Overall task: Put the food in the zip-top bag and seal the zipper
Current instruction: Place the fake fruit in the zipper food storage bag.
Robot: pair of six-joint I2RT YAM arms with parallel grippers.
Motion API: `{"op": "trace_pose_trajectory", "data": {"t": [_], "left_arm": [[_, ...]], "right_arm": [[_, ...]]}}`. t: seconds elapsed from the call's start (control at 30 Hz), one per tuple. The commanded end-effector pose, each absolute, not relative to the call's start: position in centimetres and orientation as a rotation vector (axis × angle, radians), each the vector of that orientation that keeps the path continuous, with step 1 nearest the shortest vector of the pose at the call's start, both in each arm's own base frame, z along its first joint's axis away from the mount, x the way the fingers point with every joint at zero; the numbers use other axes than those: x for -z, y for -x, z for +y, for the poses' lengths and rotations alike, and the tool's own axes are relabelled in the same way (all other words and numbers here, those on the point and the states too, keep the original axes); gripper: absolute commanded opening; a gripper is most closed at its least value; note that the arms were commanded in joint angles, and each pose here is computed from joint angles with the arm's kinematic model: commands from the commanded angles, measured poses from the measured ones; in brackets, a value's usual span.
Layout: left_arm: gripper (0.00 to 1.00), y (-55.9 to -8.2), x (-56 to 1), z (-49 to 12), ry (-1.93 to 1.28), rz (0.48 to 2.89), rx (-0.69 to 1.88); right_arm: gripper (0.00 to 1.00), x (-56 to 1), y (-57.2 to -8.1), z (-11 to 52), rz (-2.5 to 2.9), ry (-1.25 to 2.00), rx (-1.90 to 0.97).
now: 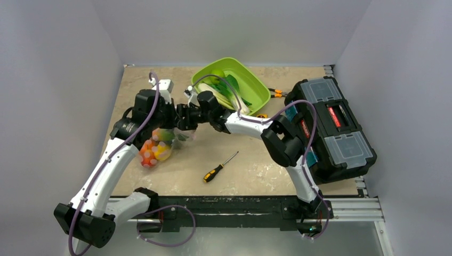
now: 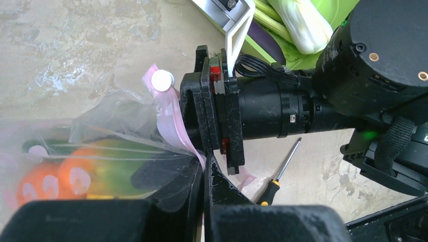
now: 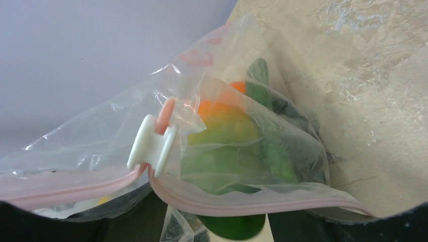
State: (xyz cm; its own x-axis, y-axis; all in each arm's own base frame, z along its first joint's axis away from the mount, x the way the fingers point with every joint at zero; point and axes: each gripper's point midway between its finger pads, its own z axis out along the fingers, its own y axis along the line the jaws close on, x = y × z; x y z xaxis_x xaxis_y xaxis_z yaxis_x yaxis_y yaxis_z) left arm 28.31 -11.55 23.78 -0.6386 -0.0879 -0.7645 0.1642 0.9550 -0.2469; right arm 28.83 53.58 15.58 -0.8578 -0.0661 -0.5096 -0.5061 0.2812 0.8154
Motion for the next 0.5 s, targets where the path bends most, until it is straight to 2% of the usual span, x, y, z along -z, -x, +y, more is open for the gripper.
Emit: {"op": "trace_pose_trajectory", "data": {"t": [0.0, 0.17, 0.47], "left_arm": [[0.00, -28.6, -25.1, -12.2, -0.101, 2.170, 0.397], [0.00, -28.8, -24.8, -11.8, -0.086, 2.181, 0.365], [0.00, -29.1, -24.2, -10.5, -0.039, 2.200, 0.280]], "right_arm": [[0.71, -19.0, -29.1, 54.2, 2.057, 0.573, -1.645], [0.79, -19.2, -29.2, 52.4, 2.054, 0.568, -1.622], [0.78, -20.7, -30.2, 48.4, 2.044, 0.568, -1.494]]}}
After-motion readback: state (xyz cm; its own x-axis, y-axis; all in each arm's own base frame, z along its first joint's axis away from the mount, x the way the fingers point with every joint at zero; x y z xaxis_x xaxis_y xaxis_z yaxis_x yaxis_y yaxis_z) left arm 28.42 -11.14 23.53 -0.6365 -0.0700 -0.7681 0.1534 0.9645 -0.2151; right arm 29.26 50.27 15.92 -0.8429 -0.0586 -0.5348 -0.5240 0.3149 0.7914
